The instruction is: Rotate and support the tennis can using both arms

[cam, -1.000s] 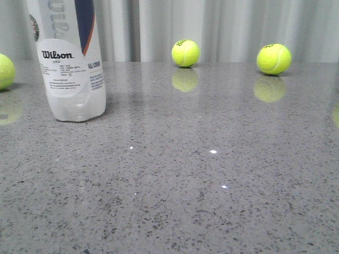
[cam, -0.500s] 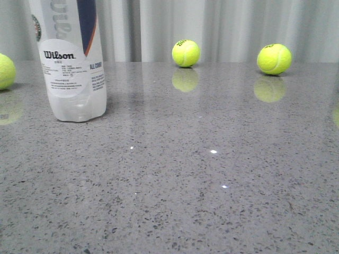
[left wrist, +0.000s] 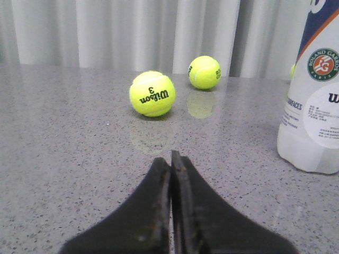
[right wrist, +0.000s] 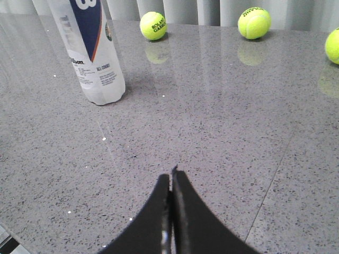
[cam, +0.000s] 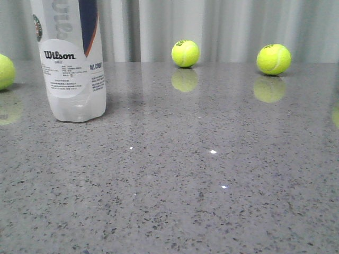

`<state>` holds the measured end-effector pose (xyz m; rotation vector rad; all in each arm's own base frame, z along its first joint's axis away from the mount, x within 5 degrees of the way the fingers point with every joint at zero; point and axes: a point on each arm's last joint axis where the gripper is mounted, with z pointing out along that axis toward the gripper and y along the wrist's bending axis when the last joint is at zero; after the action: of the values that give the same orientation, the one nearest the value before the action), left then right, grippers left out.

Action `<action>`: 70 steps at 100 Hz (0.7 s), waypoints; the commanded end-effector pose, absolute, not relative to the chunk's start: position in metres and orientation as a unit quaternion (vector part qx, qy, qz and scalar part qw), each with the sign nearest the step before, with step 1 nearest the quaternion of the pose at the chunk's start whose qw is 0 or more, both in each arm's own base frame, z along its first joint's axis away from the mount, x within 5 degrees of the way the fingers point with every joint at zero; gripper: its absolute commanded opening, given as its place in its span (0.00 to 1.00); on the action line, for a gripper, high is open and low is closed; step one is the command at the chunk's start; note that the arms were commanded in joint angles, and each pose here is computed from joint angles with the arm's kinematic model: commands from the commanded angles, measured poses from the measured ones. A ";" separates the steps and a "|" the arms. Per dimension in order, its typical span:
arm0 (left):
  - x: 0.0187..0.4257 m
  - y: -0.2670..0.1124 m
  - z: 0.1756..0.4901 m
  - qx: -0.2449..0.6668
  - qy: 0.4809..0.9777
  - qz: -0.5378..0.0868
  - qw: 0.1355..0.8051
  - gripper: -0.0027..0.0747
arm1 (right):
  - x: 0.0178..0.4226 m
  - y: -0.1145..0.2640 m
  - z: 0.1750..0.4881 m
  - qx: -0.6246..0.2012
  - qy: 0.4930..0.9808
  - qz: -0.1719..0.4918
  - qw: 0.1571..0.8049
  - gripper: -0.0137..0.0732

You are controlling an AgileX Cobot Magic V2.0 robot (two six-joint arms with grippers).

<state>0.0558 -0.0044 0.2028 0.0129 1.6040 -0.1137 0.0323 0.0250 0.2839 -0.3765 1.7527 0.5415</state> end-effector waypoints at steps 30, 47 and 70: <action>0.055 -0.004 0.194 0.010 0.700 -0.042 0.712 0.01 | 0.034 0.025 0.298 -0.156 0.727 0.235 0.626 0.09; 0.055 -0.004 0.194 0.021 0.701 -0.031 0.712 0.01 | 0.034 0.025 0.298 -0.156 0.727 0.235 0.626 0.09; 0.055 -0.004 0.194 0.030 0.702 -0.023 0.712 0.01 | 0.034 0.025 0.298 -0.156 0.727 0.235 0.626 0.09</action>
<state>0.0558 -0.0038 0.2009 0.0663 1.6219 -0.0474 0.0325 0.0251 0.2834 -0.3768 1.7545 0.5411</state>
